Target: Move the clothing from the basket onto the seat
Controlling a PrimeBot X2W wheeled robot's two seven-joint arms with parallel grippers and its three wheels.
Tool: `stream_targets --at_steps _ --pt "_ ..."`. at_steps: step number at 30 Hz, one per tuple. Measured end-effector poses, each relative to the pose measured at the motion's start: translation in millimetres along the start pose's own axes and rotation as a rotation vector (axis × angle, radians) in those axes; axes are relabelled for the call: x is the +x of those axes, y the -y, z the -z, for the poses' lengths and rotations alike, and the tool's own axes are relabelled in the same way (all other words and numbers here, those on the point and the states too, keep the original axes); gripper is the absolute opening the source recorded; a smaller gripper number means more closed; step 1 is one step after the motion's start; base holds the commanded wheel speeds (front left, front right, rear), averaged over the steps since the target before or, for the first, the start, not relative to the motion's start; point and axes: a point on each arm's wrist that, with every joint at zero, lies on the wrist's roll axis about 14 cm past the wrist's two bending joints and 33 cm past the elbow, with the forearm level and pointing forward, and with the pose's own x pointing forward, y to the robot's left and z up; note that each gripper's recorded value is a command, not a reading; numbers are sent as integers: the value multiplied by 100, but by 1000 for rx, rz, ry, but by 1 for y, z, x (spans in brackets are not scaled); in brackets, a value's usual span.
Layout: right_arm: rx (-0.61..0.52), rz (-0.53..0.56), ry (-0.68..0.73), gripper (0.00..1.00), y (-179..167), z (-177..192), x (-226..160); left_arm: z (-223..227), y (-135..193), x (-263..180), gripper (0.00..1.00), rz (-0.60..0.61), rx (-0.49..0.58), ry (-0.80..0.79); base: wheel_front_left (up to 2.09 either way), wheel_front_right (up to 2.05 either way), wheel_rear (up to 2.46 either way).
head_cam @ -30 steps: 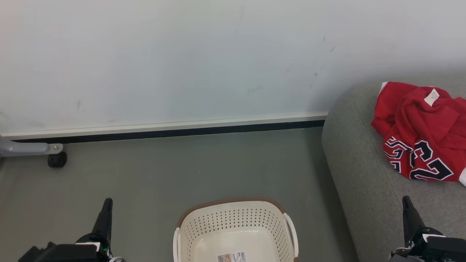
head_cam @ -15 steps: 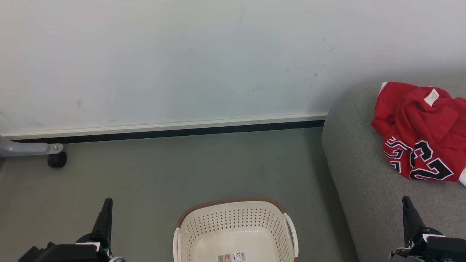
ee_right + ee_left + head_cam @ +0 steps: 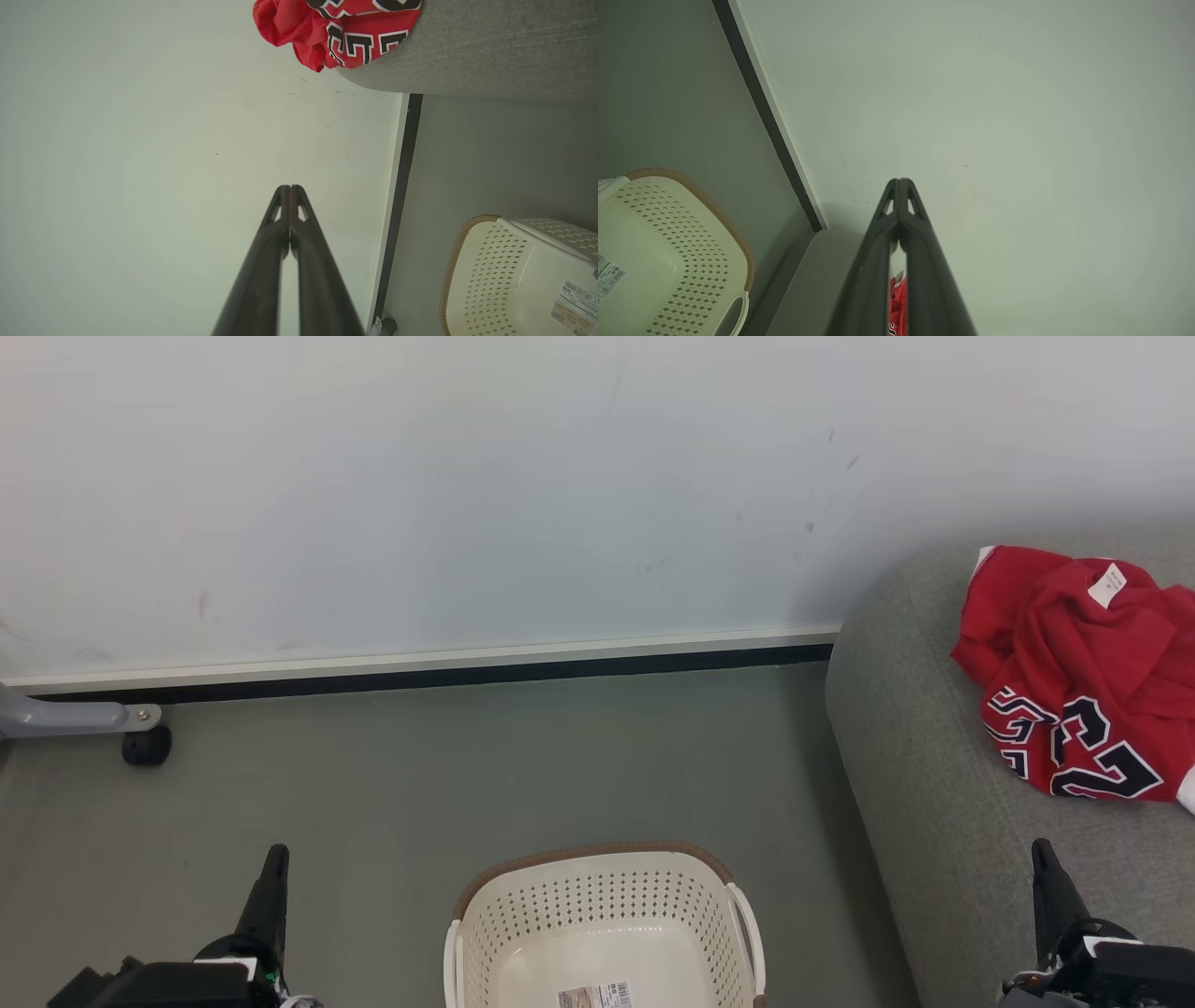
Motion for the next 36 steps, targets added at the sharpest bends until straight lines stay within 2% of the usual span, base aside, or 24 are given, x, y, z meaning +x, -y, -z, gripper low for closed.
stream_targets --at_steps 36 --pt "0 0 0 0 0 0 0 0 0 0 0 0 0 0 0 0 0"
